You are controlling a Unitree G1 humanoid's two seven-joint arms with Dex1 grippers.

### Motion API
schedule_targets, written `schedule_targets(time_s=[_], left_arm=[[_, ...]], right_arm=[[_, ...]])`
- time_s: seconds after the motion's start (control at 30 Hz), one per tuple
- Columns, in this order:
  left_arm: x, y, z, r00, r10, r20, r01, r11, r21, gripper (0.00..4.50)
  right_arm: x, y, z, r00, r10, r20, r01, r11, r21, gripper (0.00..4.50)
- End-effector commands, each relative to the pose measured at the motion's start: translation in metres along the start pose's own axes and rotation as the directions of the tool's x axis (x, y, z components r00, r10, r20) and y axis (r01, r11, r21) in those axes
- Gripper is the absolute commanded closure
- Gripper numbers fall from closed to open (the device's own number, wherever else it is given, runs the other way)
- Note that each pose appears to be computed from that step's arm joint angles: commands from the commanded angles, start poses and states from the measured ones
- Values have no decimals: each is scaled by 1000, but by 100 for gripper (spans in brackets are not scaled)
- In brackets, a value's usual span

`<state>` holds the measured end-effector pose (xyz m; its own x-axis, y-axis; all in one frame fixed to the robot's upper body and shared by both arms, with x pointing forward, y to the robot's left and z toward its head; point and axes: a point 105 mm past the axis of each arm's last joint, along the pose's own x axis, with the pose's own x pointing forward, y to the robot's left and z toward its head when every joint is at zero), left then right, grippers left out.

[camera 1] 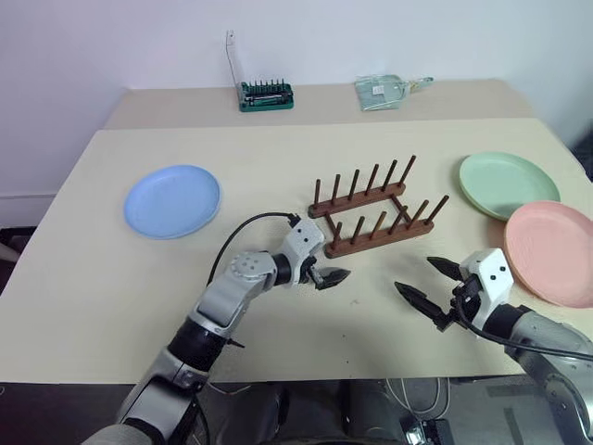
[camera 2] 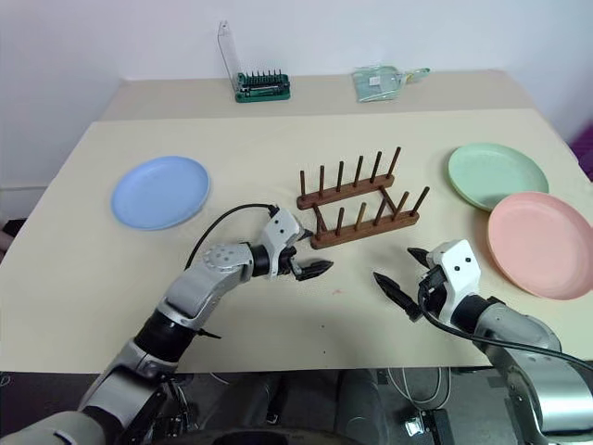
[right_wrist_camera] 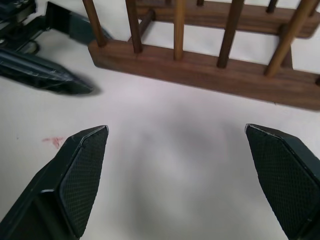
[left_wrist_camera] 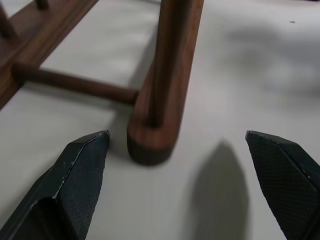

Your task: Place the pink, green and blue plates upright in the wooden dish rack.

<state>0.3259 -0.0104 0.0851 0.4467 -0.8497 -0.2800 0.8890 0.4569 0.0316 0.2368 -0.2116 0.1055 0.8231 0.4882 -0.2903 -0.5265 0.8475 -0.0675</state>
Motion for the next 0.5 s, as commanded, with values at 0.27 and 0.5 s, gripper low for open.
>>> schedule_targets(time_s=[0.27, 0.5], left_arm=[[6, 0, -12, 996, -81, -31, 84, 989, 123, 371], [3, -15, -4, 947, -313, -68, 320, 911, 260, 371]], right_arm=[[-7, 0, 11, 999, -20, 32, 21, 999, -38, 0], [-25, -1, 6, 998, 44, -36, -45, 998, -32, 0]])
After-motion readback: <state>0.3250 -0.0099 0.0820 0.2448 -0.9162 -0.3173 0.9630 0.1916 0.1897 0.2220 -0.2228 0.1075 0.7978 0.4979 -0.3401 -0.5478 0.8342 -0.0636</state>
